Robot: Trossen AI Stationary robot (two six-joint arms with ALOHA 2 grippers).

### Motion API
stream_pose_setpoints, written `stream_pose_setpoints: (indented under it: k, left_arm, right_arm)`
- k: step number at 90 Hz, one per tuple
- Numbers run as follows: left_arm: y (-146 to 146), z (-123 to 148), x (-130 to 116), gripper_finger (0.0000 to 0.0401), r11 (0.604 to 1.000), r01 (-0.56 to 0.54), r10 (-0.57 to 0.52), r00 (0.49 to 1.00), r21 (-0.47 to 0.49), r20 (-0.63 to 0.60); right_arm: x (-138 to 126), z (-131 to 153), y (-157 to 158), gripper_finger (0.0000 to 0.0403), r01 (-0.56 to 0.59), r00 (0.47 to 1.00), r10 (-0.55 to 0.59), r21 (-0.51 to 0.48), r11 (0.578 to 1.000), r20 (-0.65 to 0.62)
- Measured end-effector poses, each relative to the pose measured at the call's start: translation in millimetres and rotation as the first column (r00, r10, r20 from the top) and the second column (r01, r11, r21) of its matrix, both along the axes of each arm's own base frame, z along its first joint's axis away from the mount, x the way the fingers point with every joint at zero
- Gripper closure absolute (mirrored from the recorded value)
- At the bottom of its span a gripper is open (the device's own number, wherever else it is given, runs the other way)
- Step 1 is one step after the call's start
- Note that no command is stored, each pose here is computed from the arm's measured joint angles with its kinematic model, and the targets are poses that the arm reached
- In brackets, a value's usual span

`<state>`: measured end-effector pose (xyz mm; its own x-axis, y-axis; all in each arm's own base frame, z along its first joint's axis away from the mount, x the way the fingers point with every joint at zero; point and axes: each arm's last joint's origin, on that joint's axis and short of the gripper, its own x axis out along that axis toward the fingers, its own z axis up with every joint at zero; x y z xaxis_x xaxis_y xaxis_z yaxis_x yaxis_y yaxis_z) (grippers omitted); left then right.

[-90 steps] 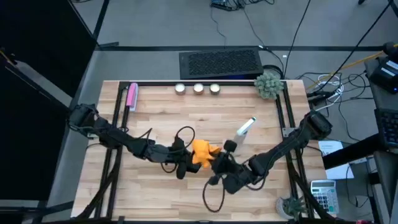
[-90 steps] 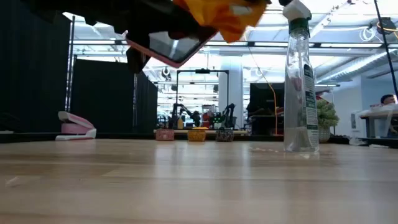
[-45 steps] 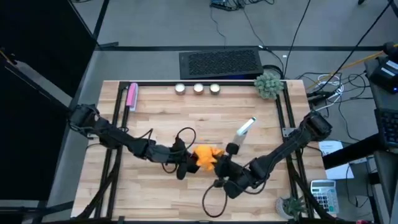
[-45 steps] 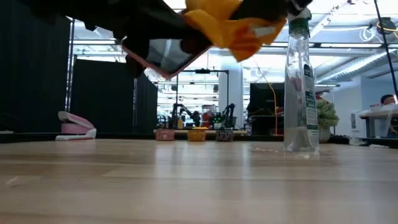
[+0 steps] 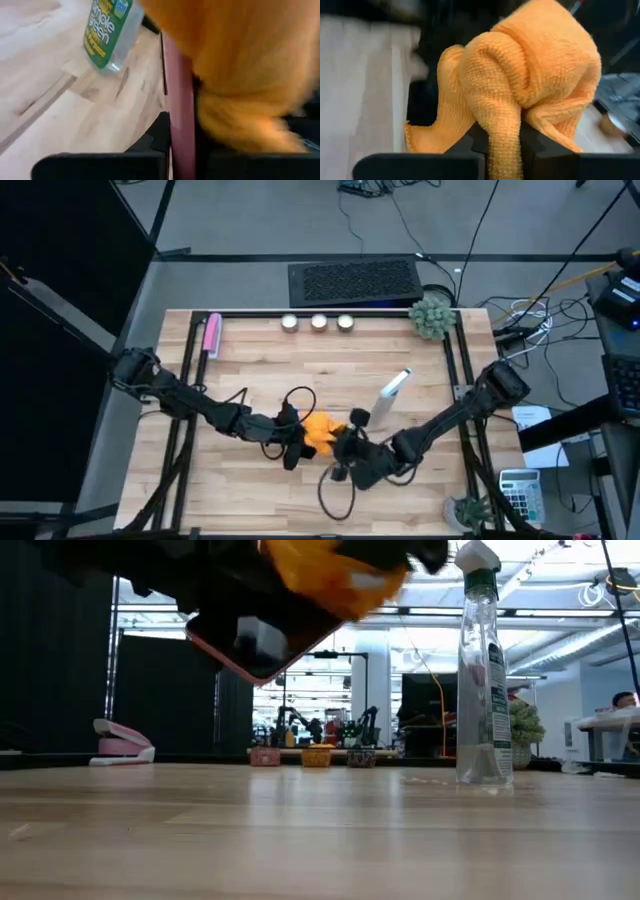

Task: Apply microfiber cloth
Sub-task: Wipe the front side of the pink cellphone using the orange microfiber cloth

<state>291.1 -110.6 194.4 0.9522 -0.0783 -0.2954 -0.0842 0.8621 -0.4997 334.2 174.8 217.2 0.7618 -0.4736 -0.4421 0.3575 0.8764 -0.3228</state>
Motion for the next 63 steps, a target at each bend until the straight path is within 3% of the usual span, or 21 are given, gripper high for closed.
stream_pose_setpoints:
  k: [14,26,44,63]
  left_arm:
    - [1.8,7.2,1.8,0.0389,1.0,-0.022,0.023,0.999,-0.016,0.05]
    - [1.8,7.6,1.9,0.0389,1.0,-0.023,0.024,0.998,-0.02,0.051]
    - [-0.4,-0.2,-0.3,0.0388,1.0,0.022,-0.022,1.0,-0.011,-0.006]
    - [0.7,3.9,1.4,0.0389,1.0,0.003,-0.002,1.0,-0.009,0.031]
  right_arm:
    - [-12.7,22.7,-9.1,0.0378,0.048,0.999,-0.047,-0.086,0.995,0.021]
    - [0.3,41.1,-24.3,0.0378,0.08,0.989,-0.072,-0.054,0.995,0.131]
    - [17.9,19.9,-14.3,0.0378,-0.015,0.993,0.017,-0.018,1.0,0.12]
    - [-7.1,4.2,5.6,0.0378,-0.034,0.999,0.034,-0.013,0.999,-0.017]
